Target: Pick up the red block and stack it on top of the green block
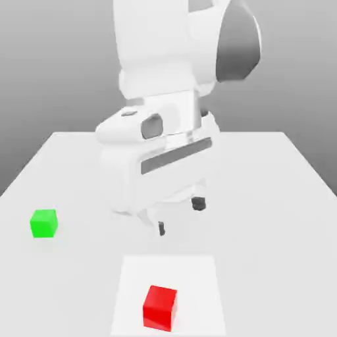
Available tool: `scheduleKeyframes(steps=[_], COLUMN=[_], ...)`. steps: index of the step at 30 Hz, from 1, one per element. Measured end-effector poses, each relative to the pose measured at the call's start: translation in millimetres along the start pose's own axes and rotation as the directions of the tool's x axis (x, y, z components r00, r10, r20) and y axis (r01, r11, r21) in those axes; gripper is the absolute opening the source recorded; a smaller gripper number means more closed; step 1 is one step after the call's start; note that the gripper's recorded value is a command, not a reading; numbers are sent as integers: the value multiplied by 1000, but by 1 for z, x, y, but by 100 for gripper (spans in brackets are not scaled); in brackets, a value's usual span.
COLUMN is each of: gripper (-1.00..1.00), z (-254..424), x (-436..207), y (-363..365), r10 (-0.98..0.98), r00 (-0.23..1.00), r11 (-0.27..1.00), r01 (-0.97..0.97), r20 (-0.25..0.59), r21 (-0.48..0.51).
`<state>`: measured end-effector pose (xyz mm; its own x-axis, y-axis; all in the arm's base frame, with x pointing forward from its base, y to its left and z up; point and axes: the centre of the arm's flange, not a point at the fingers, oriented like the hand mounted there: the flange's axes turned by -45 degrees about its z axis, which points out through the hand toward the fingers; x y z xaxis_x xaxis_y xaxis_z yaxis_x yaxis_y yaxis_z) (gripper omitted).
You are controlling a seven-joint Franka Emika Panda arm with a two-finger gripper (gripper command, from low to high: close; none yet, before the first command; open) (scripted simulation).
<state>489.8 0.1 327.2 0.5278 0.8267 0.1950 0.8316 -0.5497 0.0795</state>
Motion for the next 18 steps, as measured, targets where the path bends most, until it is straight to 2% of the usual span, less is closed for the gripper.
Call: scheduleKeyframes(steps=[8, 13, 14, 18], gripper=[0, 0, -100, -100], z=[96, 153, 165, 165], x=[-41, -56, -59, -59], y=[-19, -25, -26, -27], r10=[-290, -334, -334, -334], r00=[947, 929, 929, 929], r11=[954, 940, 939, 939], r01=[274, 314, 314, 314], r20=[141, 159, 159, 159], r21=[117, 136, 138, 139])
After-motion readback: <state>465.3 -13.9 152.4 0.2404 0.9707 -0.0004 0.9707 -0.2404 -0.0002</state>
